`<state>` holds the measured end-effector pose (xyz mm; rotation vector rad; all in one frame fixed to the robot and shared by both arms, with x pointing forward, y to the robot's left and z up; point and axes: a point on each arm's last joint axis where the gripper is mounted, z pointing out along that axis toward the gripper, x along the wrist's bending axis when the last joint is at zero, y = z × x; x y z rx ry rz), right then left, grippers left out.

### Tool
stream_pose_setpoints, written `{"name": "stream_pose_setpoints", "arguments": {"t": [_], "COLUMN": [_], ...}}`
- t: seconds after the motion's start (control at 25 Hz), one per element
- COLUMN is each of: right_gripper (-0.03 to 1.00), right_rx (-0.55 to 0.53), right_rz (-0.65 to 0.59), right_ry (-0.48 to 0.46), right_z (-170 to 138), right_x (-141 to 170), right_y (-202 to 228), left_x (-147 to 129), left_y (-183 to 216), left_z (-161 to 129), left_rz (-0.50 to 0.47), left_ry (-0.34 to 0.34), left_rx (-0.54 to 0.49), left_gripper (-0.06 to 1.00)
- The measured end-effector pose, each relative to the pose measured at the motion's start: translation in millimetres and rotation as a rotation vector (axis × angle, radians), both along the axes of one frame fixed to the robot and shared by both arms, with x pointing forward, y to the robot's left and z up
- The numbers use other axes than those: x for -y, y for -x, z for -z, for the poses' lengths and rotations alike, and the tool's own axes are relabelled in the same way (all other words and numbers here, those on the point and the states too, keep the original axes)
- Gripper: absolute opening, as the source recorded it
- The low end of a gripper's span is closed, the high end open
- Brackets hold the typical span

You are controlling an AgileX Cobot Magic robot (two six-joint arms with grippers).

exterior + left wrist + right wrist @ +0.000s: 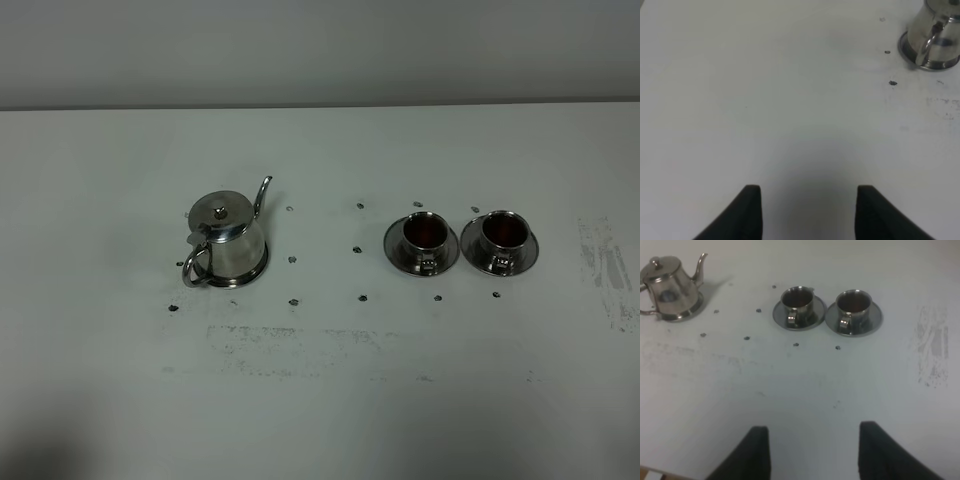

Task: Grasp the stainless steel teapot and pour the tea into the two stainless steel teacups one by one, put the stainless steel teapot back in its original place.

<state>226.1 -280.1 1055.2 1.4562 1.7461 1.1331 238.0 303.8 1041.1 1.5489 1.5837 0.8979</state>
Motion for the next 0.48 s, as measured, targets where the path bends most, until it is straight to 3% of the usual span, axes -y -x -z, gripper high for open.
{"name": "stream_pose_setpoints", "arguments": {"t": [0.48], "right_gripper": [0.4], "right_rx": [0.0], "right_rz": [0.0], "right_ry": [-0.001], "right_z": [0.0], "right_x": [-0.1], "right_y": [0.0], "left_x": [0.0], "left_y": [0.0], "left_z": [0.0], "left_rz": [0.0], "left_ry": [0.0], "left_rx": [0.0], "left_gripper": [0.47]}}
